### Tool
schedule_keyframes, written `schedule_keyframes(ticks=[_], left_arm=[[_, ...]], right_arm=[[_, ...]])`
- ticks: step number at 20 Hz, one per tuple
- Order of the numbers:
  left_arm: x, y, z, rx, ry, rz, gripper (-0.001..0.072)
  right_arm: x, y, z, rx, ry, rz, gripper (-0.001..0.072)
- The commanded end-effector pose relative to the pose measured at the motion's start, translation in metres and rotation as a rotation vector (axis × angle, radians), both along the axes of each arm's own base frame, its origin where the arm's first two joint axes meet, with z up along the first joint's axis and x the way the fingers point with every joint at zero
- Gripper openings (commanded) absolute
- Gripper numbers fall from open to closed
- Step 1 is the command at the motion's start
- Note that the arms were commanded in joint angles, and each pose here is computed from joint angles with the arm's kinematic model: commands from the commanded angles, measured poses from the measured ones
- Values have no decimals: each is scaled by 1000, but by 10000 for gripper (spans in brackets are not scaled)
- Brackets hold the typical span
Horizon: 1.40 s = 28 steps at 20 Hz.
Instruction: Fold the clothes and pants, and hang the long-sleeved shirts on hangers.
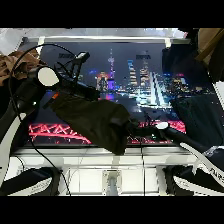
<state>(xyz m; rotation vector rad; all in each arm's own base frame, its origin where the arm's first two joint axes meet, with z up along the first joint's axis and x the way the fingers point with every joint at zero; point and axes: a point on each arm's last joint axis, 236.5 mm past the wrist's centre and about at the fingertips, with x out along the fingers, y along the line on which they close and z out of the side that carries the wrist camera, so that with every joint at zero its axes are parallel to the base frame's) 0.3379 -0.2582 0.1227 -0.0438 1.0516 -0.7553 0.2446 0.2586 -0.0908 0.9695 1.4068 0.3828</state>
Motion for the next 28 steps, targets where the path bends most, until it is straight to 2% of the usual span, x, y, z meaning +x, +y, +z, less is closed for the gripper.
schedule_keyframes(ticks=[1, 4, 8, 12, 16, 18, 21, 24, 26, 28], left_arm=[[0, 3, 2, 11, -13, -3, 13], [-1, 7, 8, 17, -37, 0, 12], [-2, 9, 16, 14, -58, 2, 12], [-2, 9, 15, 15, -57, 2, 13], [-2, 9, 15, 15, -56, 2, 13], [-2, 9, 15, 14, -55, 3, 12], [-2, 9, 15, 12, -51, 8, 12], [-3, 8, 16, 6, -49, 7, 12], [-3, 7, 16, 6, -49, 5, 13], [-3, 7, 16, 6, -49, 5, 12]], right_arm=[[51, 1, 53, 37, -173, -16, 4], [115, -49, 111, -31, -389, -88, 4], [191, -181, 179, -142, -545, -344, 3], [200, -329, 235, -244, -612, -601, 3], [138, -459, 272, -344, -569, -812, 3], [89, -510, 282, -413, -530, -901, 3], [-5, -569, 285, -580, -417, -1066, 3], [-107, -593, 260, -753, -178, -1155, 3], [-142, -579, 228, -762, 13, -1105, 3], [-132, -560, 202, -707, 56, -1034, 3]])
